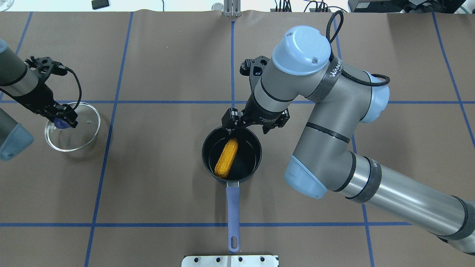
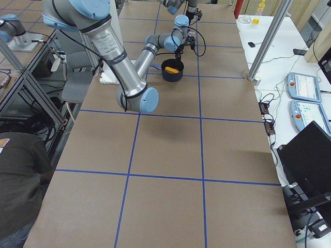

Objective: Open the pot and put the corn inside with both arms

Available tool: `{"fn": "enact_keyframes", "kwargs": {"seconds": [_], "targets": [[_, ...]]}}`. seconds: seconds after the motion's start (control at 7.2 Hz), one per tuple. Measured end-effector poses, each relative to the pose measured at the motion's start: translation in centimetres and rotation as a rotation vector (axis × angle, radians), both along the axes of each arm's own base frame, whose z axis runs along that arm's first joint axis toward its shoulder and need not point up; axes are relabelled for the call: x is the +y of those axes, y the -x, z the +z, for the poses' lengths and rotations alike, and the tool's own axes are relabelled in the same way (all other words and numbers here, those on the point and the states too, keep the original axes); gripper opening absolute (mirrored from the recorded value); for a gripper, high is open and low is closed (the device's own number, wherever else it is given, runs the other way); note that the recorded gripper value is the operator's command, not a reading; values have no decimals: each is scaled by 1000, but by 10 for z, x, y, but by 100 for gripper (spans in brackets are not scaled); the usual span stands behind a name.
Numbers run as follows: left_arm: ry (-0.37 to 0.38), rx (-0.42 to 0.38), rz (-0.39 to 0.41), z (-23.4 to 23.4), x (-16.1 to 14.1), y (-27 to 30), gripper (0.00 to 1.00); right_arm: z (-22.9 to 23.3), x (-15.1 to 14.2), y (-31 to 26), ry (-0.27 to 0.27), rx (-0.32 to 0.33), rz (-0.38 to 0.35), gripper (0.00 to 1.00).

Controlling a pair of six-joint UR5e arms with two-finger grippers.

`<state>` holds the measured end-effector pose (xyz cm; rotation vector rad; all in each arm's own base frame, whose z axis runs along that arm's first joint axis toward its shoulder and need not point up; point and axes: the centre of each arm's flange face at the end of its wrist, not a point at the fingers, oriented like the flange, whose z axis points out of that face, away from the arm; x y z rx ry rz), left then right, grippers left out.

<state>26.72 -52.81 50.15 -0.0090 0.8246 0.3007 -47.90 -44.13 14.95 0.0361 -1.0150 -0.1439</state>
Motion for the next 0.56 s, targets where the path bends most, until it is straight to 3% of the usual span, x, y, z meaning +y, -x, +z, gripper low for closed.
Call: {"fn": "enact_keyframes", "kwargs": {"seconds": [0.28, 0.56], "targets": [[-8, 3, -24, -2, 1, 18, 99, 1, -17, -17, -25, 1, 22, 100], [-7, -13, -129, 20, -1, 102, 100, 13, -47, -49, -42, 11, 55, 100]]}}
